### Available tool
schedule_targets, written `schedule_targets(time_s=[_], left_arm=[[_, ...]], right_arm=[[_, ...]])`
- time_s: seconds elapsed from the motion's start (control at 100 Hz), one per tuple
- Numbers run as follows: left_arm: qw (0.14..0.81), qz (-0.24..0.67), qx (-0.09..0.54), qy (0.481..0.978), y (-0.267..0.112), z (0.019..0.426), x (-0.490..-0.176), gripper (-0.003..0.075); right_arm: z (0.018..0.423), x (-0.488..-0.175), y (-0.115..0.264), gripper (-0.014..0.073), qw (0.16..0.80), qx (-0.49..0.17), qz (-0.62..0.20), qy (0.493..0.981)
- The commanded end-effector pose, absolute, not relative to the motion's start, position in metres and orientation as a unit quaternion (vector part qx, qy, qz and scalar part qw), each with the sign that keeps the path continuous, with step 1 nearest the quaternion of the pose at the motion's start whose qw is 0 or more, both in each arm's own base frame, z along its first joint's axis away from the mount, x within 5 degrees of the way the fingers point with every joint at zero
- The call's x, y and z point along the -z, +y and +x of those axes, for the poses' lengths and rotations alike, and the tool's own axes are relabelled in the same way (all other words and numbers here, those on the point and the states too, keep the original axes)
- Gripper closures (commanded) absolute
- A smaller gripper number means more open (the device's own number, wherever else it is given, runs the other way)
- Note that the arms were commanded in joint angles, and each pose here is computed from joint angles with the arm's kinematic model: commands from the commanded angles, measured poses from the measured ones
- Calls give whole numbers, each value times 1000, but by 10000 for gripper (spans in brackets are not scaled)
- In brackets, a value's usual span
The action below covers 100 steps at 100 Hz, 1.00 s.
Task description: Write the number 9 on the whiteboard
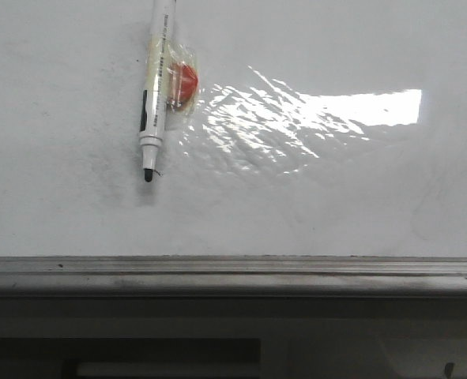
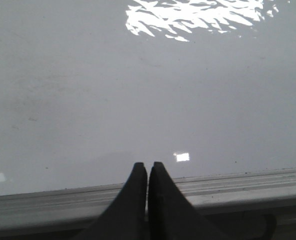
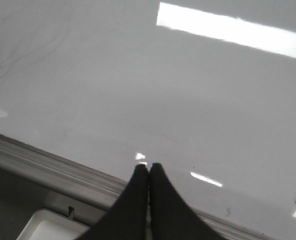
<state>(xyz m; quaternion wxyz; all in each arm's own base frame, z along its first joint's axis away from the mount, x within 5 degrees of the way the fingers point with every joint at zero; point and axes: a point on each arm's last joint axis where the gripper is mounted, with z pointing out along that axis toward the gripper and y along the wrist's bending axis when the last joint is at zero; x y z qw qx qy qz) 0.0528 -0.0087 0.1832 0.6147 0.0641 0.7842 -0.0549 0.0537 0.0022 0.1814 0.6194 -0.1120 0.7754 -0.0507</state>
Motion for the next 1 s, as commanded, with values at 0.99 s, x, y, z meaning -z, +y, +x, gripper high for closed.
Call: schedule_targets(time_s=[0.99], left_arm=[[638,60,60,765,-9,53,-183,741]], right_arm=[[54,-174,2,656,618,59,-115,776]])
